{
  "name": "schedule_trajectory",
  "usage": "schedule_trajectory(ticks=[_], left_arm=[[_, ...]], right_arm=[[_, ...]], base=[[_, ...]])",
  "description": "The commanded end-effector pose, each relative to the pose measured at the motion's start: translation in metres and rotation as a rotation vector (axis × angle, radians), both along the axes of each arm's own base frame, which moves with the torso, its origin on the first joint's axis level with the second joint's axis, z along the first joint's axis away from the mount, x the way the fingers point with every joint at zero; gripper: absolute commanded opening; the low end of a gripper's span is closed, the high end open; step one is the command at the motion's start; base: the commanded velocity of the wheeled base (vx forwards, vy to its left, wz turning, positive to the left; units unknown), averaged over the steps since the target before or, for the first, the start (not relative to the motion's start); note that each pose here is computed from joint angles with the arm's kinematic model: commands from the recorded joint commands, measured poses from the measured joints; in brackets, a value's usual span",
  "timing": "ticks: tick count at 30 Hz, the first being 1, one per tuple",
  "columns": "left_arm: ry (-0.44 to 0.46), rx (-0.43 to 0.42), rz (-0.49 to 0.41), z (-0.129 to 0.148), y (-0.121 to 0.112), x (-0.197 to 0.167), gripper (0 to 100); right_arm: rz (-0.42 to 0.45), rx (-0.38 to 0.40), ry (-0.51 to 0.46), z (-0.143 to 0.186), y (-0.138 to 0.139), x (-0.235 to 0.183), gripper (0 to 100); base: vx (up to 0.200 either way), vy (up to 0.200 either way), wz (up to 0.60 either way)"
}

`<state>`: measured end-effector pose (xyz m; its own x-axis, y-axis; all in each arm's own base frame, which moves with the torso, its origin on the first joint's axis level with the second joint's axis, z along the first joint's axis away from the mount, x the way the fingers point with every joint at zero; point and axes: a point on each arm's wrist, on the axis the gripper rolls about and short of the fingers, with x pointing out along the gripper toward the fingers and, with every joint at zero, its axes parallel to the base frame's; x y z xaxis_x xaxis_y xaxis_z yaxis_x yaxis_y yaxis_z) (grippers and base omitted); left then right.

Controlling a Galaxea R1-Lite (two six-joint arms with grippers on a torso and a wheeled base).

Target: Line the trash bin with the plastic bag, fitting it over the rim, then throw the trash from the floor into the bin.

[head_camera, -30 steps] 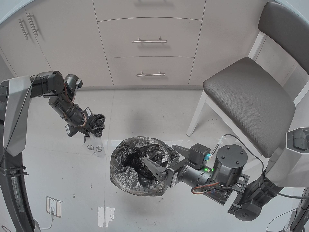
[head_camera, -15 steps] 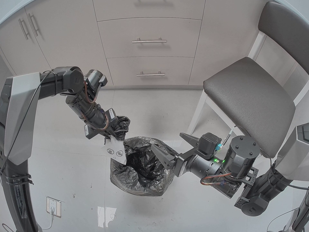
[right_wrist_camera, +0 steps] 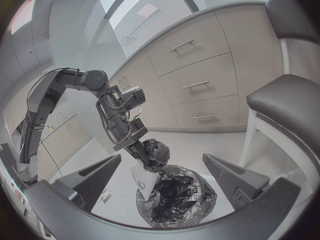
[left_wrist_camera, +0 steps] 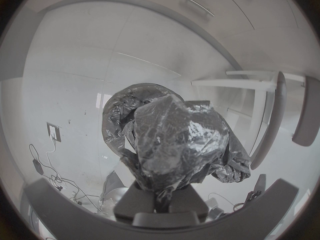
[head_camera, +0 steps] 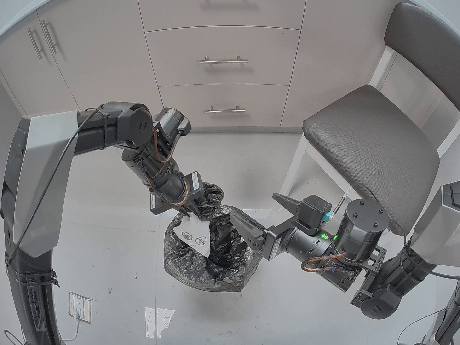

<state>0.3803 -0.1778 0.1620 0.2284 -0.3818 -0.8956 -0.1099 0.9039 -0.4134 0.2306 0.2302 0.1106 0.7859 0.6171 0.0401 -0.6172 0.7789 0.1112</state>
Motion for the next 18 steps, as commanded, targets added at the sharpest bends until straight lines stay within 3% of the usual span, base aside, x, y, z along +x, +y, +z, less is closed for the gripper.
schedule_trajectory(ticks=[1,18], left_arm=[[0.005,0.010,-0.045,-0.005,-0.012,-0.004,0],[0.030,0.050,-0.070,-0.041,-0.021,0.009,0]], right_arm=[[-0.002,-0.006,0.005,-0.003,0.000,0.001,100],[-0.003,-0.007,0.005,-0.003,0.001,0.001,100]], base=[[0.000,0.000,0.00],[0.000,0.000,0.00]])
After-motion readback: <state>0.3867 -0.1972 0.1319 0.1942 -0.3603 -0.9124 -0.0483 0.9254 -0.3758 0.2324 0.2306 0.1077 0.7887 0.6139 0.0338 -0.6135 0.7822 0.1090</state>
